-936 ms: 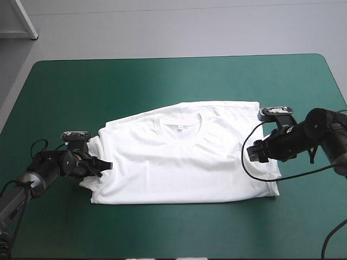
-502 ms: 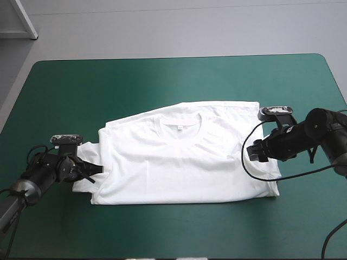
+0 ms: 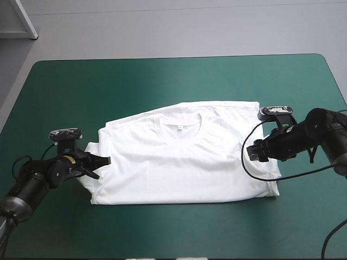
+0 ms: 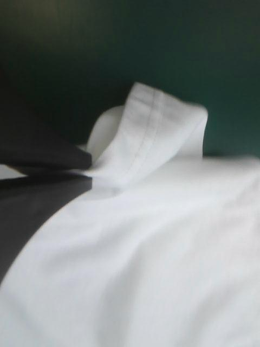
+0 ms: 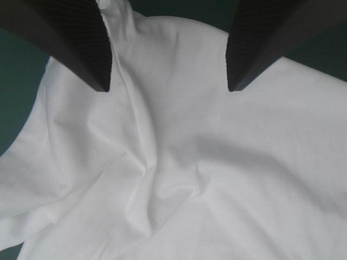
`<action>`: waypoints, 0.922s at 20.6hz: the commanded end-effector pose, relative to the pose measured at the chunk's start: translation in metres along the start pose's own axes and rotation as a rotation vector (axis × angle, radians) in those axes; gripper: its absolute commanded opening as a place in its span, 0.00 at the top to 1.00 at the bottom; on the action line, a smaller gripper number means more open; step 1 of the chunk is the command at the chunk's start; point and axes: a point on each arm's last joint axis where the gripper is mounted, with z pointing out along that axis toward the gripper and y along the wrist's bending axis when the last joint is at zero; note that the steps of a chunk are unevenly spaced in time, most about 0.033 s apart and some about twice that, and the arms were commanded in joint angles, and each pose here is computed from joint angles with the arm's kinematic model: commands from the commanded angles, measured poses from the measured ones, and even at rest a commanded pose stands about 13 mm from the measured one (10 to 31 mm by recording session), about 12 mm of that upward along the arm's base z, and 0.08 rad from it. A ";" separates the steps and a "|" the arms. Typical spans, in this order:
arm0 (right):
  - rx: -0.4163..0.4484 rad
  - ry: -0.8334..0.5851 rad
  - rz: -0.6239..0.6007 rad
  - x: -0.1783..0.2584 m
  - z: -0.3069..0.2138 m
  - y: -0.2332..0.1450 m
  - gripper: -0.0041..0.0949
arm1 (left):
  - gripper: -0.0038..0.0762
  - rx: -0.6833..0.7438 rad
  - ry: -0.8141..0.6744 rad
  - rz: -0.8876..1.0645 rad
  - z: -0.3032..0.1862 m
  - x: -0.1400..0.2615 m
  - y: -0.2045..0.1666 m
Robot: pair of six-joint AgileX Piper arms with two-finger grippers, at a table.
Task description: Fold the cloth
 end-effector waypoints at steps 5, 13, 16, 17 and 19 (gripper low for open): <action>-0.009 -0.081 -0.023 -0.005 -0.016 0.007 0.37 | 0.93 0.271 -0.072 0.145 -0.011 0.001 -0.060; 0.001 -0.076 -0.028 -0.005 -0.016 0.006 0.37 | 0.57 0.277 0.005 0.214 0.017 0.009 -0.076; 0.011 -0.069 -0.026 -0.004 -0.016 0.005 0.37 | 0.16 0.277 0.006 0.216 0.017 0.008 -0.076; 0.016 -0.069 -0.028 -0.004 -0.016 0.005 0.37 | 0.11 0.280 0.005 0.222 0.015 0.005 -0.077; 0.050 -0.085 -0.033 -0.005 -0.018 0.002 0.37 | 0.11 0.293 -0.008 0.230 0.009 -0.004 -0.081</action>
